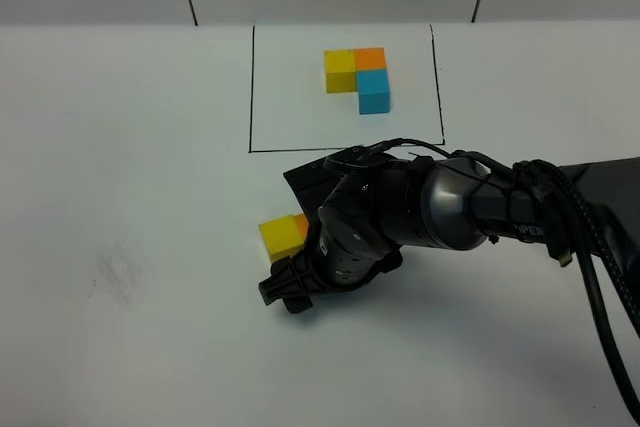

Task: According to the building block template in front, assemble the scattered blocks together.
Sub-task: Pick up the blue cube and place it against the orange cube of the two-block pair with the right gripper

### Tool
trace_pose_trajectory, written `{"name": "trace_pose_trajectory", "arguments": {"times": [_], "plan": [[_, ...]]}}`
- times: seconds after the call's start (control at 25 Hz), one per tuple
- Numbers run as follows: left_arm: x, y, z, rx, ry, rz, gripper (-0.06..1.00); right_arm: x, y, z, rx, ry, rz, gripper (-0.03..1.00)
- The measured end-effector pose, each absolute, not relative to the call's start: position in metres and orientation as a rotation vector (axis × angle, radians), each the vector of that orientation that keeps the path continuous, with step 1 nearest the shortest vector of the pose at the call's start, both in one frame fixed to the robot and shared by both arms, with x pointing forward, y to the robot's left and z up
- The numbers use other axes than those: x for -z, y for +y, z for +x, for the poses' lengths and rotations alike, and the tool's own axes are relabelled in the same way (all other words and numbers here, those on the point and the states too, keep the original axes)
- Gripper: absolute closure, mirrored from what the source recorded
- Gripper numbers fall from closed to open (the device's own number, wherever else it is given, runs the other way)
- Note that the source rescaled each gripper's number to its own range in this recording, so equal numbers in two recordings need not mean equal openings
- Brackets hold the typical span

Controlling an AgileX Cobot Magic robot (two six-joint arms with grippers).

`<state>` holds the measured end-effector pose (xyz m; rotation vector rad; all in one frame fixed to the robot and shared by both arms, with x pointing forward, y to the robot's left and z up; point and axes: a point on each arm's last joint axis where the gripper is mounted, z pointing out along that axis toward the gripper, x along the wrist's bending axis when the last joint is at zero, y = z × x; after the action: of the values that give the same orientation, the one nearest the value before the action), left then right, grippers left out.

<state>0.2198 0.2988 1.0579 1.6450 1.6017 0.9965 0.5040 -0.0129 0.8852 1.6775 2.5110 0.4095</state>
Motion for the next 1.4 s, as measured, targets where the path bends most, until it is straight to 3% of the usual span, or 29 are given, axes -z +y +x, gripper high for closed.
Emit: {"name": "trace_pose_trajectory", "arguments": {"times": [0.28, 0.68, 0.8, 0.88, 1.0, 1.04, 1.16, 1.4], "plan": [[-1.058, 0.299, 0.220, -0.997, 1.602, 1.645, 0.94, -0.894, -0.019, 0.499, -0.343, 2.517, 1.680, 0.18], [-1.058, 0.299, 0.220, -0.997, 1.602, 1.645, 0.94, -0.964, -0.033, 0.494, -0.457, 2.458, 1.602, 0.20], [-1.058, 0.299, 0.220, -0.997, 1.602, 1.645, 0.94, -0.985, -0.043, 0.491, -0.459, 2.430, 1.535, 0.33], [-1.058, 0.299, 0.220, -0.997, 1.602, 1.645, 0.94, -0.994, -0.048, 0.490, -0.439, 2.413, 1.502, 0.49], [-1.058, 0.299, 0.220, -0.997, 1.602, 1.645, 0.94, -1.001, -0.054, 0.490, -0.403, 2.396, 1.469, 0.82], [-1.058, 0.299, 0.220, -0.997, 1.602, 1.645, 0.94, -1.001, -0.056, 0.490, -0.386, 2.392, 1.457, 0.87], [-1.058, 0.299, 0.220, -0.997, 1.602, 1.645, 0.94, -1.001, -0.062, 0.492, -0.335, 2.379, 1.455, 0.95], [-1.058, 0.299, 0.220, -0.997, 1.602, 1.645, 0.94, -1.010, -0.091, 0.499, -0.287, 2.317, 1.523, 0.97]]}}
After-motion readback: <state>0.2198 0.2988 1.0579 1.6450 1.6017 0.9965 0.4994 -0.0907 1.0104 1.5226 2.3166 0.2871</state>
